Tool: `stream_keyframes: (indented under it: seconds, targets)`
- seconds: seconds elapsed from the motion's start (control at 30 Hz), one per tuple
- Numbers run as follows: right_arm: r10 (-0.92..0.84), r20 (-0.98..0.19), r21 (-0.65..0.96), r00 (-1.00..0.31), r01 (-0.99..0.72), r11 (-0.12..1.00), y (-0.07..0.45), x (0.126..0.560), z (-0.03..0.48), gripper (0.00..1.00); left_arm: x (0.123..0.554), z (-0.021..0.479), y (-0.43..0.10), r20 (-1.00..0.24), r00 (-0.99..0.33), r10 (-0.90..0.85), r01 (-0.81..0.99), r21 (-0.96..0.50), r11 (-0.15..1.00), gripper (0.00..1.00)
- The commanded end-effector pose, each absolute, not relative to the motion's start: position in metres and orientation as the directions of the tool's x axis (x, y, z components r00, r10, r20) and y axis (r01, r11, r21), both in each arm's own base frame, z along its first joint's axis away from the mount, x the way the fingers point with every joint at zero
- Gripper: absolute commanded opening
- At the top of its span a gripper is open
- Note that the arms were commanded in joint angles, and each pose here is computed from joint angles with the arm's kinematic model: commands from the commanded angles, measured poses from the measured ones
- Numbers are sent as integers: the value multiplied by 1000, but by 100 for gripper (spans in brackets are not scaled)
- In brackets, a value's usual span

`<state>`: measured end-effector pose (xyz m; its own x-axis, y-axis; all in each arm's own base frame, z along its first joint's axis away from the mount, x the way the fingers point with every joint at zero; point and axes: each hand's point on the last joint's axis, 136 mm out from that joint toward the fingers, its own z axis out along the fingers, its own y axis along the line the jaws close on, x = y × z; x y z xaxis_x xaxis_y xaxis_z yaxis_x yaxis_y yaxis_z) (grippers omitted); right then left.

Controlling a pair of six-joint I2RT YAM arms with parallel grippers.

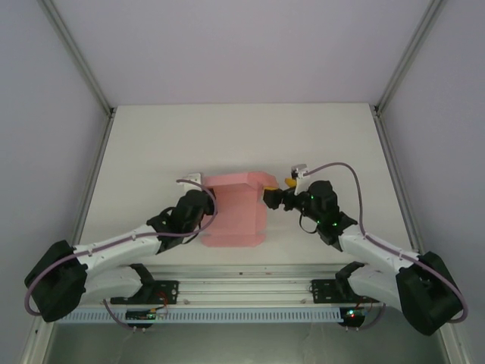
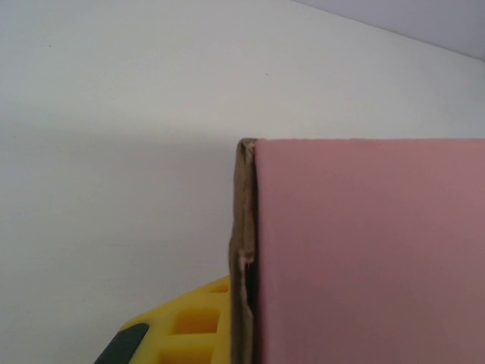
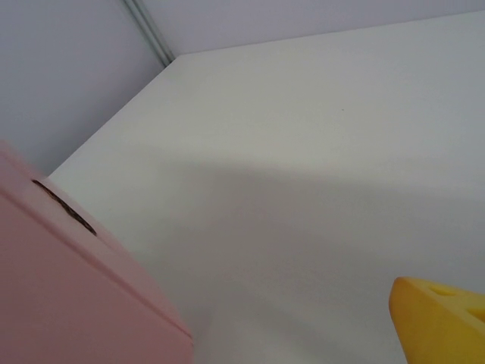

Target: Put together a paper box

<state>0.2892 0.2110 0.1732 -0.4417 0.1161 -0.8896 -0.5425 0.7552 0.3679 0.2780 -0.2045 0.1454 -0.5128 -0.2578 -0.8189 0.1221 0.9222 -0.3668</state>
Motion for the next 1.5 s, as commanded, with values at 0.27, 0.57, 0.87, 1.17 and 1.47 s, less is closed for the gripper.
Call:
stream_keyframes:
  seconds: [0.27, 0.57, 0.87, 1.17, 1.47]
  targets:
    - [-4, -900, 290, -436, -606, 741, 256, 291, 162, 98, 284, 175, -218, -811, -482, -331, 156, -451, 879, 0]
    - [-45, -895, 241, -445, -565, 789, 262, 292, 147, 99, 281, 174, -209, -814, -471, -339, 134, -446, 885, 0]
    - [-56, -903, 217, -426, -564, 797, 218, 258, 169, 99, 282, 160, -187, -814, -486, -320, 83, -407, 910, 0]
    - [80, -957, 219, -280, -513, 830, 151, 235, 242, 99, 277, 156, -181, -817, -506, -276, 127, -387, 913, 0]
    - [130, -881, 372, -456, -495, 785, 147, 274, 235, 99, 277, 161, -191, -821, -520, -236, 183, -377, 908, 0]
